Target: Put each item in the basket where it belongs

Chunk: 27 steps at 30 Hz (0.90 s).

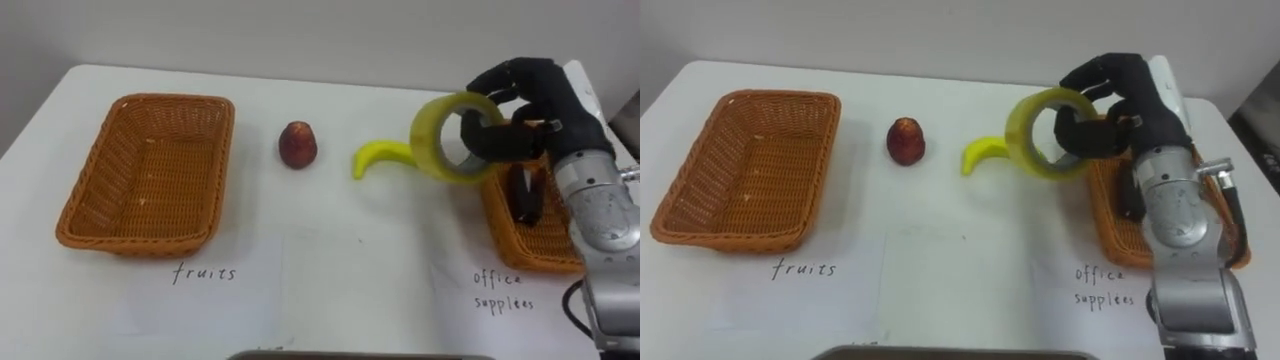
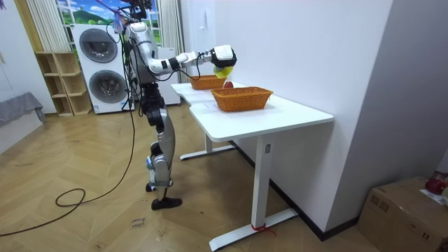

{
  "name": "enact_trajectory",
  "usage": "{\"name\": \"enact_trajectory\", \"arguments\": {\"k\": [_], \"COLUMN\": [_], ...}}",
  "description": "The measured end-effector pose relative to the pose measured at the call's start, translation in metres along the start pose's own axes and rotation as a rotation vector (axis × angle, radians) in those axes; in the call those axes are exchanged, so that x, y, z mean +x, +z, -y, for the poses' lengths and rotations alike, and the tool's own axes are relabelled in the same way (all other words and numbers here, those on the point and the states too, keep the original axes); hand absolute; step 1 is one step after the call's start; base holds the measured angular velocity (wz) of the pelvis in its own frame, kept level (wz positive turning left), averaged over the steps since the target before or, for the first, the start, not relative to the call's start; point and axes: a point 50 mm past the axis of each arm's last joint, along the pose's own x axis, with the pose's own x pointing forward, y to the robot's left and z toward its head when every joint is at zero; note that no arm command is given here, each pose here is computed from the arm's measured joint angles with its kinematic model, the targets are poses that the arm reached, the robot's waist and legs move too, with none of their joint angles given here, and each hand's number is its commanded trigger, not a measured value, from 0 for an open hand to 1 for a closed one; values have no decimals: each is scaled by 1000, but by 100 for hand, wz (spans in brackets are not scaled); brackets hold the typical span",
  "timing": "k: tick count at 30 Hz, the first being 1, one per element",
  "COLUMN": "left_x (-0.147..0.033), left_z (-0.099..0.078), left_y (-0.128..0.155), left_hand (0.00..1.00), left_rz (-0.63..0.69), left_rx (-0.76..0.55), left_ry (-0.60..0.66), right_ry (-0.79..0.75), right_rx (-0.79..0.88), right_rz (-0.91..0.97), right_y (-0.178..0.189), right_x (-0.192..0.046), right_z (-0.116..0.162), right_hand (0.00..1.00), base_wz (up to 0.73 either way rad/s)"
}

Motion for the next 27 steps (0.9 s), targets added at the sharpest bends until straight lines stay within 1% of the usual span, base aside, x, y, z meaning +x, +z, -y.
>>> {"name": "enact_trajectory", "arguments": {"k": [4,6,11,16,19,27], "left_x": [0,0,0,0,0,-2], "left_z": [-1,-1,-2,-5,-7,-14], "left_y": [-3,-4,-5,-5,-4,-20], "left_hand": [0,0,0,0,0,0], "left_rz": [-6,-10,-9,-7,0,-50], "left_rx": [11,12,12,0,-5,4], "left_ry": [2,4,5,16,22,45], "right_ry": [-43,-74,-117,-142,-170,-258], "right_rx": [13,66,103,89,74,74], "right_rz": [-17,-47,-131,-158,-181,-222], "right_y": [-5,-13,-33,-41,-47,-55], "right_x": [0,1,-1,-6,-10,-15], "right_z": [6,9,12,15,24,42], "right_hand": [100,100,100,100,100,100], "base_wz": [0,0,-3,-11,-4,0]}}
